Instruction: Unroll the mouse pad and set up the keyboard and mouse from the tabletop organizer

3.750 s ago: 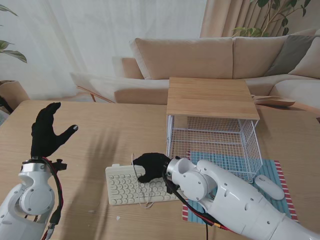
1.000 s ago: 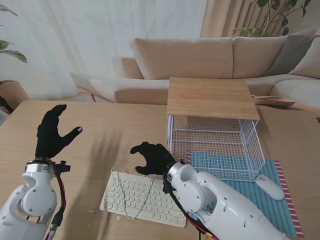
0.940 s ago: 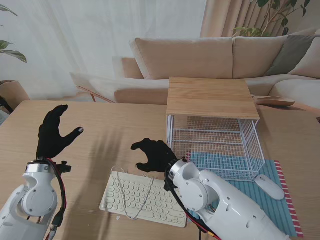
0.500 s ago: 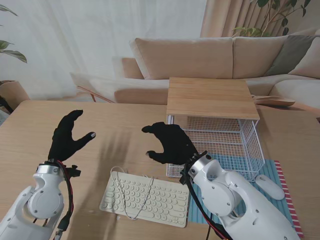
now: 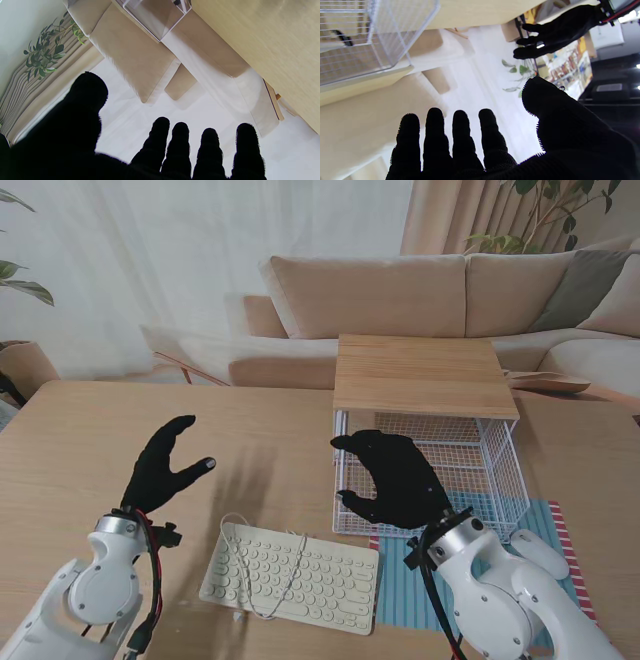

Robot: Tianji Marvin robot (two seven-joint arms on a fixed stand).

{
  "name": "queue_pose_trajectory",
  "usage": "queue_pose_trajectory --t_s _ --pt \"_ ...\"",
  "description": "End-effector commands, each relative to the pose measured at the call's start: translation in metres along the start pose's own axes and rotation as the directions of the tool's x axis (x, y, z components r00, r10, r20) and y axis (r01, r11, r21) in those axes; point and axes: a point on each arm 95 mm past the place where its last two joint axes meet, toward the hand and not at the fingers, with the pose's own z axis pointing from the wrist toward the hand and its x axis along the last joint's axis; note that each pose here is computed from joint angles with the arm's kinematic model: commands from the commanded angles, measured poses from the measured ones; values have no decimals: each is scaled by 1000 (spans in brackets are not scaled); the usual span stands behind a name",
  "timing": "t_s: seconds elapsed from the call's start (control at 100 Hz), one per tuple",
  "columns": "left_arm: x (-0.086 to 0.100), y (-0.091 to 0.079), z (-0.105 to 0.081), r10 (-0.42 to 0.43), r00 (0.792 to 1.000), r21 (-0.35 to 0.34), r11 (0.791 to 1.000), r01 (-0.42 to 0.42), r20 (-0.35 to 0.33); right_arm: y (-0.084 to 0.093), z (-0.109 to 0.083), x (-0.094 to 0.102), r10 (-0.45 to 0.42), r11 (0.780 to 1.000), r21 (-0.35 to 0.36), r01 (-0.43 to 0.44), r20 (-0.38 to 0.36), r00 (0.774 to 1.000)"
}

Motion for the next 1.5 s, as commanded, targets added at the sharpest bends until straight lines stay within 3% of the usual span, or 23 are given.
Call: queue_pose_trajectory --t_s 0.0,0.19,0.46,0.65,1.09,1.49 --pt "3 9 -2 -13 1000 -34 999 13 2 -6 -12 0 2 1000 22 -2 15 1000" --pt "4 16 -2 -19 1000 -62 998 20 10 -6 -42 -6 -9 999 50 5 75 997" --pt "3 20 -3 -26 999 -76 997 27 19 -9 -78 -8 -67 982 185 47 100 993" --pt "3 21 -4 -26 999 -81 996 28 25 -13 -93 -11 -85 962 269 49 124 989" --pt "4 23 -5 -84 995 -88 992 89 56 -37 -98 -34 -122 905 425 23 207 971" --pt "4 31 -7 -126 988 -159 978 139 88 -65 -87 -67 -157 849 528 -18 284 946"
